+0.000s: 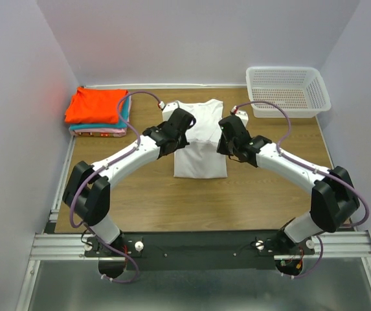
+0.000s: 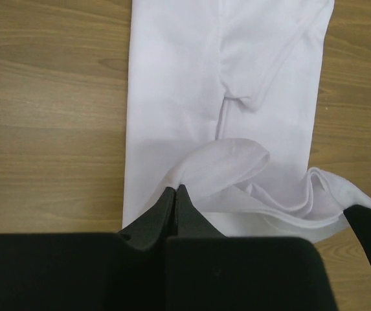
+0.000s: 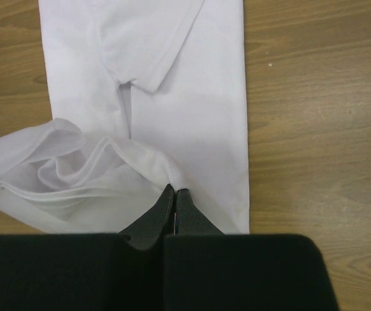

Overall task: Fold and stack the t-shirts
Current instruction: Fold the tshirt

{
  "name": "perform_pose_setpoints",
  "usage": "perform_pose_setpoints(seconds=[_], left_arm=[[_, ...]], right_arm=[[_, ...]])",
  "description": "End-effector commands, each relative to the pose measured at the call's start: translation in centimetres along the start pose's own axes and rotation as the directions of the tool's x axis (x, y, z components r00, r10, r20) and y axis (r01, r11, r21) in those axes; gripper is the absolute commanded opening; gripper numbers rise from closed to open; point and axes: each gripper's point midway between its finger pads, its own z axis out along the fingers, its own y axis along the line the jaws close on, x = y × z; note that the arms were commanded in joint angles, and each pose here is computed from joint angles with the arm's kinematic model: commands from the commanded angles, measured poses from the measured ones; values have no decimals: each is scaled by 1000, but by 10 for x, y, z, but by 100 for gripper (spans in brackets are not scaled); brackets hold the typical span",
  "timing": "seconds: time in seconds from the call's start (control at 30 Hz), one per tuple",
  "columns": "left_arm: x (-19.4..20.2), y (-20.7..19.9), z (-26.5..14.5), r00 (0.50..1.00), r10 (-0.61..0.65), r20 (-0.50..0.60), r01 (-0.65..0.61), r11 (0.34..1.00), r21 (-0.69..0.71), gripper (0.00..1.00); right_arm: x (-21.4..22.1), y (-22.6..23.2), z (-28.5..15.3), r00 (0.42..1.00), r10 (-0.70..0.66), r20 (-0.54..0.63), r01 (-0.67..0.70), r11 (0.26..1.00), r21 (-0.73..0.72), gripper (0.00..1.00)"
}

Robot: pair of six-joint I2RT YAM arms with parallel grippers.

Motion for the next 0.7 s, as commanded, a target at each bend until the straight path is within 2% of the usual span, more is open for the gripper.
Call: perform_pose_setpoints(seconds=[0.0, 0.67], left_arm=[[-15, 1, 14, 999, 32, 13, -32, 999, -10, 0], [-20, 6, 74, 994, 100, -51, -102, 994, -39, 0]], right_arm=[[-16, 4, 13, 1000, -2, 10, 2, 1000, -12, 1], [-17, -15, 73, 997, 23, -78, -21, 999, 28, 1]])
